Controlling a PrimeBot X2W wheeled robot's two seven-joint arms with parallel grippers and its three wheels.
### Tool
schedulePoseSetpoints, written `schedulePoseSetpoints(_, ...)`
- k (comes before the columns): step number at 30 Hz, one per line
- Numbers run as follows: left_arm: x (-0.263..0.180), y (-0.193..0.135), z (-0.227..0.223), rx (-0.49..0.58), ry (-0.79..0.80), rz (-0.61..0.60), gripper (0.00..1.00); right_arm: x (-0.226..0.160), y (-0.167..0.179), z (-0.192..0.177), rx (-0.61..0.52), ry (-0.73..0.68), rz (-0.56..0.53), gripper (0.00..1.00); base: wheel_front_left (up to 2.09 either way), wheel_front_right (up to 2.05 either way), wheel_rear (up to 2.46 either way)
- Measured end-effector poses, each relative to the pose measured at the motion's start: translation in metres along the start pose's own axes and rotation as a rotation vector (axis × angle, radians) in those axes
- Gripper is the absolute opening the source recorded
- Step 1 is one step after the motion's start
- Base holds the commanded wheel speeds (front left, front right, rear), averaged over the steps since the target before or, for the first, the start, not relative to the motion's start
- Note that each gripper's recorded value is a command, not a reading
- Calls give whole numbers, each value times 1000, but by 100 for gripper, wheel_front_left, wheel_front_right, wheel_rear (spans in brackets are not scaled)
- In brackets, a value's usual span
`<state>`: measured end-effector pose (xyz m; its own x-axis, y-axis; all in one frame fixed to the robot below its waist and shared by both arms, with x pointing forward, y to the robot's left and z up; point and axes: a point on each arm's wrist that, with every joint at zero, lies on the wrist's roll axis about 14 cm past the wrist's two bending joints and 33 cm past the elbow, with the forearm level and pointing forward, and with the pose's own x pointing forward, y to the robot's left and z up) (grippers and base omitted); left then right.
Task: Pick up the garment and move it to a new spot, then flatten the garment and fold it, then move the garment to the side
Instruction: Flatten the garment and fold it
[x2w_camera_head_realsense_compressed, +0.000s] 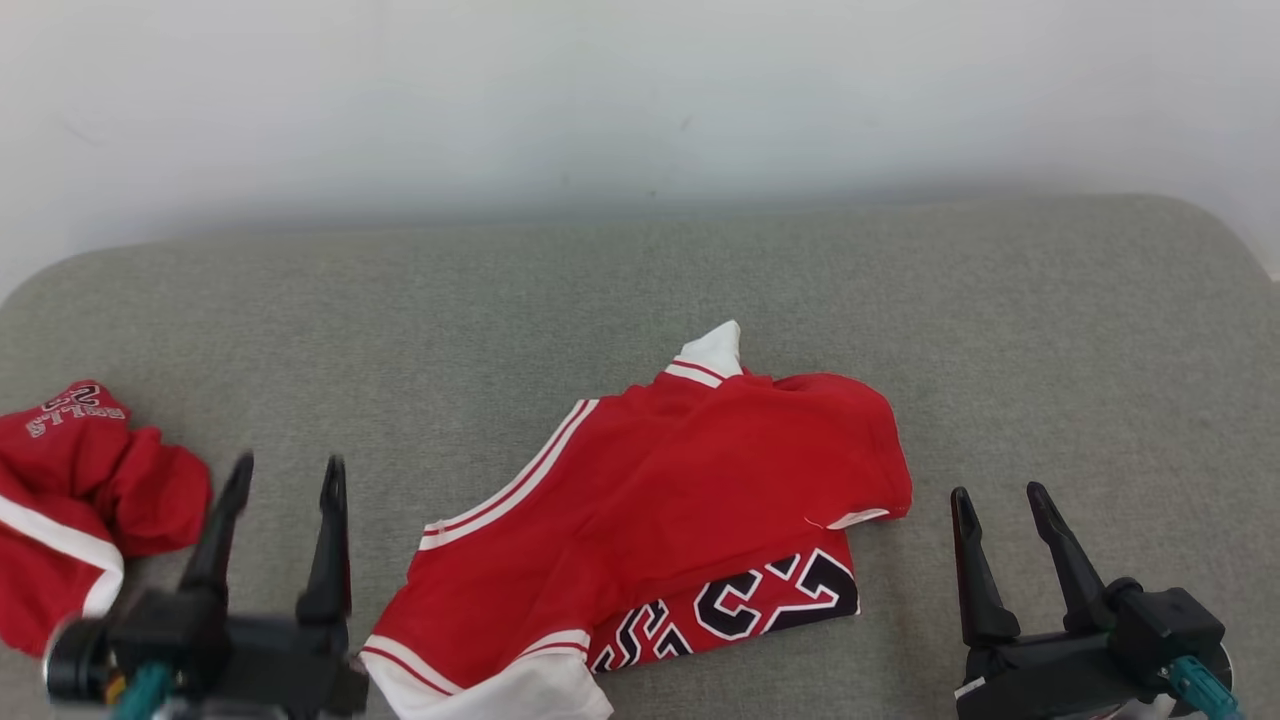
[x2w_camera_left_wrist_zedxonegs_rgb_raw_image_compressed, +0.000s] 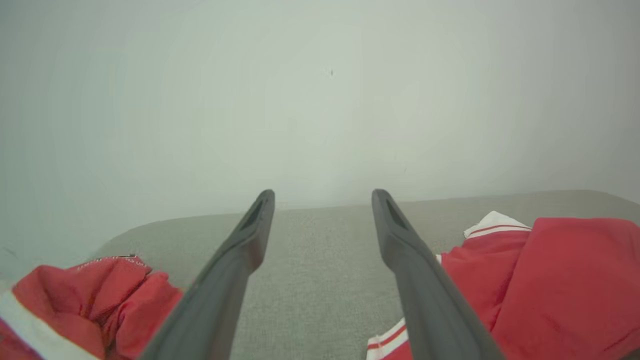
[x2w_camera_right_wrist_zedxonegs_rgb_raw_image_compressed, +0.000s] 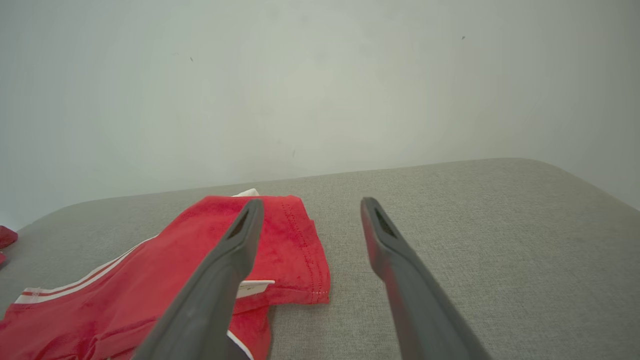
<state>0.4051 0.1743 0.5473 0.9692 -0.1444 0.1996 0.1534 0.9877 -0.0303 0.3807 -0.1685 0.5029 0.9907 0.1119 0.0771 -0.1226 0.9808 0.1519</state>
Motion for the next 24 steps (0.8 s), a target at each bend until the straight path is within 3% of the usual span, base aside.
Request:
schedulePoseSetpoints(8, 69, -23, 26, 46, -50, -183, 100, 3, -10, -5, 11, 13, -40, 100, 0, 0, 0)
schedulePoseSetpoints(15, 121, -43, 22, 7, 41, -298, 100, -3, -29, -13, 20, 34, -111, 100, 0, 0, 0)
schedulePoseSetpoints(24, 148, -79, -33, 19, 256, -445, 100, -9, -56, -18, 12, 54, -199, 100, 0, 0, 0)
